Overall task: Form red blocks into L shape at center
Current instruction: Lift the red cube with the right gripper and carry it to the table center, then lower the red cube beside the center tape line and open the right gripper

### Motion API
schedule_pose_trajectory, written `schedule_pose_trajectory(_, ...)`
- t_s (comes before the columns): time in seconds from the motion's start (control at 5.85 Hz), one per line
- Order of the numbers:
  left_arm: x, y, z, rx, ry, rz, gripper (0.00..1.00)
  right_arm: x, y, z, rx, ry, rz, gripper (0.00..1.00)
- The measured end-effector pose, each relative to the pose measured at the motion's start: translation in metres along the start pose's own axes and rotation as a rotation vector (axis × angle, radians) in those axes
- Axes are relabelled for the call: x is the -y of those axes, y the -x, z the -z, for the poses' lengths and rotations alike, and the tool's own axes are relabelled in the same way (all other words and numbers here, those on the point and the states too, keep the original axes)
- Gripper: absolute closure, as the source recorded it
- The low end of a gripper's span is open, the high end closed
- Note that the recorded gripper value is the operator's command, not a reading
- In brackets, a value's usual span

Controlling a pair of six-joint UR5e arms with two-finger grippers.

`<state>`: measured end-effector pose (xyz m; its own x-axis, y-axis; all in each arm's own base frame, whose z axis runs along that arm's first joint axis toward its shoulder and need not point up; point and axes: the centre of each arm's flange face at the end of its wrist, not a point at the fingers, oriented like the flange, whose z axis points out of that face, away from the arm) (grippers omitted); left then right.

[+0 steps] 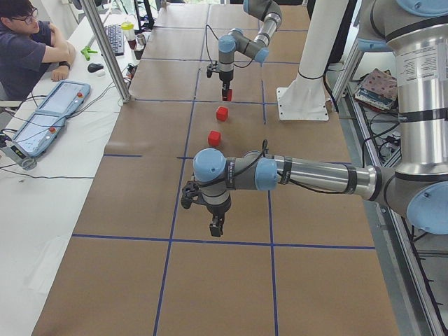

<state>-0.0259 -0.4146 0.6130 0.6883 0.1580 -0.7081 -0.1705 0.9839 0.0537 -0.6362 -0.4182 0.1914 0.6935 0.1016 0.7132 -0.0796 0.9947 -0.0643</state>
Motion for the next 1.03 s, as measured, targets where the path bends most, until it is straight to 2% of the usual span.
schedule_pose_trajectory(0.17,0.0,-0.001,-0.001,-0.019,0.0,0.003,0.0,-0.003,0.0,-0.004,-0.004,0.004,0.005,0.51)
schedule_pose_trajectory(0.34,-0.001,-0.001,-0.001,-0.026,0.001,0.005,0.0,-0.003,0.0,-0.005,-0.006,0.005,0.01,0.42)
schedule_pose_trajectory(0.51,-0.001,0.0,-0.002,-0.028,0.003,0.008,0.0,-0.004,0.0,-0.006,-0.008,0.006,0.016,0.42)
schedule_pose_trajectory(0.85,-0.001,0.001,-0.004,-0.029,0.007,0.012,0.0,-0.003,-0.002,-0.011,-0.017,0.009,0.026,0.33)
schedule_pose_trajectory(1.03,-0.001,0.002,-0.005,-0.029,0.008,0.013,0.0,-0.003,-0.003,-0.015,-0.025,0.011,0.029,0.33)
